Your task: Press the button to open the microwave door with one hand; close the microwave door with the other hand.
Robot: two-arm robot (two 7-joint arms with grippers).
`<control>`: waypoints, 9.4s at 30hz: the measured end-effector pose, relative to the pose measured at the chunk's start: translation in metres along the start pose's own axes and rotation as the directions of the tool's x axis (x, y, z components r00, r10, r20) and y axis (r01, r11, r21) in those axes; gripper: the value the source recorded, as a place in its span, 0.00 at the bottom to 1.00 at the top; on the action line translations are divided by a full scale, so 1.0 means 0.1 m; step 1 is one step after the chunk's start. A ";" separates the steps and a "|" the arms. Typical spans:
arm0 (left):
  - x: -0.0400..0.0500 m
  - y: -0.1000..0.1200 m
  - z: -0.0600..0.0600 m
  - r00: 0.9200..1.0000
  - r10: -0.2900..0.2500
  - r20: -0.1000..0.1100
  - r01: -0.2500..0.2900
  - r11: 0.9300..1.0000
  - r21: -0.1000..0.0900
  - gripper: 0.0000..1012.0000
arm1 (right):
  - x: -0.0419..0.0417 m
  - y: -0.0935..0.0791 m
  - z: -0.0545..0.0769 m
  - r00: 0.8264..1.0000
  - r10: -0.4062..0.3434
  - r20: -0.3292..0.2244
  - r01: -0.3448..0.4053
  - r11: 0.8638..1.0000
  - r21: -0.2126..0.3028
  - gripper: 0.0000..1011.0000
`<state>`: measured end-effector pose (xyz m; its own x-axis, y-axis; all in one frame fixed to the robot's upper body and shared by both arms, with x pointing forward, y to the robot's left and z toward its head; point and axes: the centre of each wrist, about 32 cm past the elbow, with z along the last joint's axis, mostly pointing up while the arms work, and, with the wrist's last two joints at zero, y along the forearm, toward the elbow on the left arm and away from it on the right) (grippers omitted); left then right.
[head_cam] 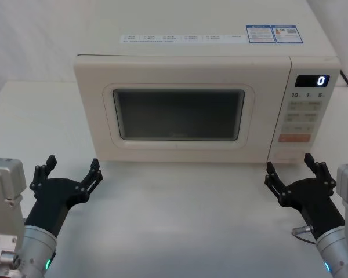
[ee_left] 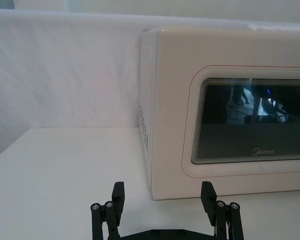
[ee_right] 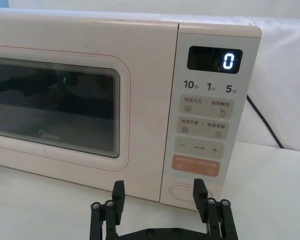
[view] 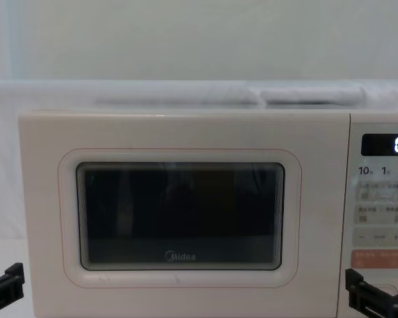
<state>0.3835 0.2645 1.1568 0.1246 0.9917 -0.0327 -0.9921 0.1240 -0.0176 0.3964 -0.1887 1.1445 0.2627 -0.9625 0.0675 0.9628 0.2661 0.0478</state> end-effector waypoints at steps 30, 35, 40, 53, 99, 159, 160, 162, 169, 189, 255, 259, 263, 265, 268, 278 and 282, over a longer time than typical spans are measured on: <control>0.000 0.00 0.00 1.000 0.000 0.000 0.000 1.000 0.000 0.99 | 0.000 0.00 0.00 1.000 0.000 0.000 0.000 1.000 0.000 0.00; 0.000 0.00 0.00 1.000 0.000 0.000 0.000 1.000 0.000 0.99 | 0.000 0.00 0.00 1.000 0.000 0.000 0.000 1.000 0.000 0.00; 0.000 0.00 0.00 1.000 0.000 0.000 0.000 1.000 0.000 0.99 | 0.000 0.00 0.00 1.000 0.000 0.000 0.000 1.000 0.000 0.00; 0.000 0.00 0.00 1.000 0.000 0.000 0.000 1.000 0.000 0.99 | 0.019 0.00 0.00 1.000 -0.012 -0.013 0.012 1.000 -0.007 0.00; 0.000 0.00 0.00 1.000 0.000 0.000 0.000 1.000 0.000 0.99 | 0.132 0.36 -0.14 0.997 -0.018 -0.070 0.009 0.993 -0.119 0.00; 0.000 0.00 0.00 1.000 0.000 0.000 0.000 1.000 0.000 0.99 | 0.312 0.81 -0.32 0.995 -0.083 -0.050 0.074 0.985 -0.156 0.00; 0.000 0.00 0.00 1.000 0.000 0.000 0.000 1.000 0.000 0.99 | 0.315 0.81 -0.32 0.995 -0.084 -0.050 0.075 0.985 -0.156 0.00; 0.000 0.00 0.00 1.000 0.000 0.000 0.000 1.000 0.000 0.99 | 0.318 0.82 -0.32 0.995 -0.085 -0.050 0.076 0.985 -0.155 0.00; 0.000 0.00 0.00 1.000 0.000 0.000 0.000 1.000 0.000 0.99 | 0.323 0.83 -0.31 0.995 -0.086 -0.048 0.077 0.985 -0.153 0.00; 0.000 0.00 0.00 1.000 0.000 0.000 0.000 1.000 0.000 0.99 | 0.316 0.90 -0.31 0.995 -0.088 -0.050 0.080 0.986 -0.146 0.00; 0.000 0.00 0.00 1.000 0.000 0.000 0.000 1.000 0.000 0.99 | 0.576 0.23 -0.18 0.993 -0.109 -0.033 0.105 0.989 -0.107 0.00; 0.000 0.00 0.00 1.000 0.000 0.000 0.000 1.000 0.000 0.99 | 0.628 0.21 -0.17 0.991 -0.131 -0.023 0.128 0.986 -0.109 0.00; 0.000 0.00 0.00 1.000 0.000 0.000 0.000 1.000 0.000 0.99 | 0.660 0.20 -0.16 0.989 -0.145 -0.017 0.142 0.983 -0.115 0.00; 0.000 0.00 0.00 1.000 0.000 0.000 0.000 1.000 0.000 0.99 | 0.684 0.19 -0.16 0.988 -0.153 -0.015 0.150 0.981 -0.120 0.00; 0.000 0.00 0.00 1.000 0.000 0.000 0.000 1.000 0.000 0.99 | 0.712 0.19 -0.16 0.987 -0.159 -0.013 0.157 0.980 -0.125 0.00; 0.000 0.00 0.00 1.000 0.000 0.000 0.000 1.000 0.000 0.99 | 0.753 0.18 -0.17 0.990 -0.137 -0.008 0.135 0.983 -0.125 0.00; 0.000 0.00 0.00 1.000 0.000 0.000 0.000 1.000 0.000 0.99 | 0.770 0.16 -0.18 0.995 -0.104 0.002 0.103 0.988 -0.115 0.03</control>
<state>0.3835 0.2645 1.1568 0.1245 0.9917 -0.0327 -0.9921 0.1240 -0.0175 0.4333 -0.2594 1.1324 0.1614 -0.9848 0.0644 0.9857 0.1576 -0.0604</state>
